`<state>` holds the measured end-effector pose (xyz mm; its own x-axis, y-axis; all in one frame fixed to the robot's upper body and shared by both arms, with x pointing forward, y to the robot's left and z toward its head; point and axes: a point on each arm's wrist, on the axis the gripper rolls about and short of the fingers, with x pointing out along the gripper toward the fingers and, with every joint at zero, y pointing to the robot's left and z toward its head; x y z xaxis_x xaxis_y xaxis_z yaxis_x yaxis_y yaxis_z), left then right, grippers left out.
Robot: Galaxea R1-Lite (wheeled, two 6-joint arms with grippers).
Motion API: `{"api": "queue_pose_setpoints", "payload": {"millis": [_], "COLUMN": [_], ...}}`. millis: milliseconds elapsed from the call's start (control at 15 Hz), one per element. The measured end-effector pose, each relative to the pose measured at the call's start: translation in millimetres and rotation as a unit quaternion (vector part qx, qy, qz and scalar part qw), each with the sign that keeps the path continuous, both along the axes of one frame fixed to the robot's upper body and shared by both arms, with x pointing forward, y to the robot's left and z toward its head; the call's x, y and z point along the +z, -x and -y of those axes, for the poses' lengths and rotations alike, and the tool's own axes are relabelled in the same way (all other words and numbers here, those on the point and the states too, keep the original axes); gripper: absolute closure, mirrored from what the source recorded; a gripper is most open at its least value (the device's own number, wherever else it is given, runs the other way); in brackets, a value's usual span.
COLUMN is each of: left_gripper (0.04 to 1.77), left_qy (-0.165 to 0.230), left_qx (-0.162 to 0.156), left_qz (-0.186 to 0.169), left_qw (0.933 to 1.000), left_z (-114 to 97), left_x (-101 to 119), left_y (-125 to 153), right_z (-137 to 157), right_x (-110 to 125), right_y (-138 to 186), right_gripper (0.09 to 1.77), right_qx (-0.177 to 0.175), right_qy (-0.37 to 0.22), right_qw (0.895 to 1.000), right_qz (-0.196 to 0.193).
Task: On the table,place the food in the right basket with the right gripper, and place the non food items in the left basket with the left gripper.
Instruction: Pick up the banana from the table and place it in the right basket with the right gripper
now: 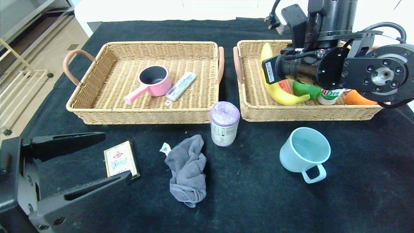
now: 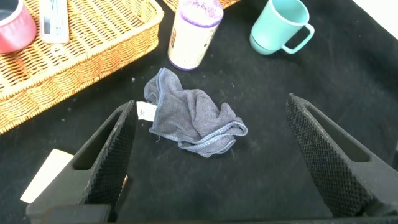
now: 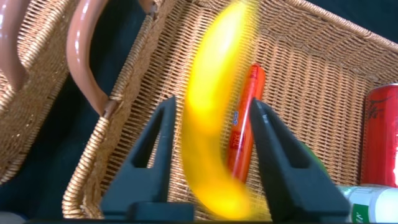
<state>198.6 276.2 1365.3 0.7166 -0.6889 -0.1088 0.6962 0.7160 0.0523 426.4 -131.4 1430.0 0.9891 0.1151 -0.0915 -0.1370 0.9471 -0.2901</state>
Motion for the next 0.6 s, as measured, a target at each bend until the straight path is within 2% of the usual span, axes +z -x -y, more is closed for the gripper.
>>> {"api": "queue_pose_setpoints", "payload": {"millis": [267,600], "left_gripper": [0.09,0.09], "left_qy": [0.0,0.0], "left_qx": [0.001,0.001], "left_qz": [0.001,0.001], "left_qw": [1.0,1.0], "left_z": [-0.2,-0.2], "left_x": [0.2,0.2], "left_y": [0.3,0.3], "right_z": [2.2,1.2], "right_x": [0.0,2.1], "right_y": [-0.8,4.2], "right_gripper": [0.61,0.39], "right_qx": [-0.002,0.002], "right_qy": [0.002,0.001], "right_qw": [1.0,1.0], "right_qz": [-0.001,-0.001]}}
